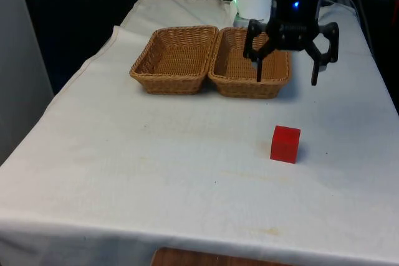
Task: Pick up the red cube and place it into the right basket.
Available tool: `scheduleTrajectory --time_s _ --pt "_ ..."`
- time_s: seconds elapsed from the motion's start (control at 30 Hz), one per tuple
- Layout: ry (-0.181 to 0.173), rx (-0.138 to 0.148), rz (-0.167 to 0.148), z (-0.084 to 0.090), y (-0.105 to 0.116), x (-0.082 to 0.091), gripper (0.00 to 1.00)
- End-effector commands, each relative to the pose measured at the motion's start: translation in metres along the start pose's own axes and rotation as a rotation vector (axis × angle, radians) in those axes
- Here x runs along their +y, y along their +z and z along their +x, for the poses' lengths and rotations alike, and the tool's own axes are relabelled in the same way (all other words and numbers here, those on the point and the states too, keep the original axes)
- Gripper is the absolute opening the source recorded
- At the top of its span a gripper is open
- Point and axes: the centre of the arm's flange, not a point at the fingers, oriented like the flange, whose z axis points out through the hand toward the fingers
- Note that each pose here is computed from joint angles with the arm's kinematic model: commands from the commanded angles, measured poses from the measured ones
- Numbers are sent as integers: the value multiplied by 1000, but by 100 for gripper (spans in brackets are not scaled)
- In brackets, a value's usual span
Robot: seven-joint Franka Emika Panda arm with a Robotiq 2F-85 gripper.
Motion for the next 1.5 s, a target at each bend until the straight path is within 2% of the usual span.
scheduleTrajectory --time_s 0.0,0.03,0.27,0.3,0.33,0.47,0.5,0.53,0.57,0.63,0.77,0.8,0.83,1.1,1.13,1.17,1.33,1.43,1.47 --pt "0 0 1 1 3 -1 100" --pt "1 0 15 3 9 -2 100" --pt "7 -7 27 8 38 -8 100" --pt "6 -7 14 7 33 -7 100" --pt "7 -9 28 8 41 -9 100" --pt "10 -14 36 7 57 -10 100" --pt "11 -14 38 7 59 -10 100" --pt "11 -19 25 6 57 -9 100" --pt "12 -17 40 6 62 -10 100" --pt "12 -21 44 6 69 -11 100" --pt "14 -24 45 4 77 -11 100" --pt "16 -30 34 4 77 -11 100" --pt "15 -25 45 4 78 -12 100" --pt "22 -33 56 3 97 -17 100" --pt "20 -36 45 2 94 -16 100" --pt "24 -34 59 3 100 -17 100" --pt "35 -36 76 3 116 -20 100" --pt "38 -42 77 4 123 -20 100" --pt "37 -42 65 3 121 -20 100"
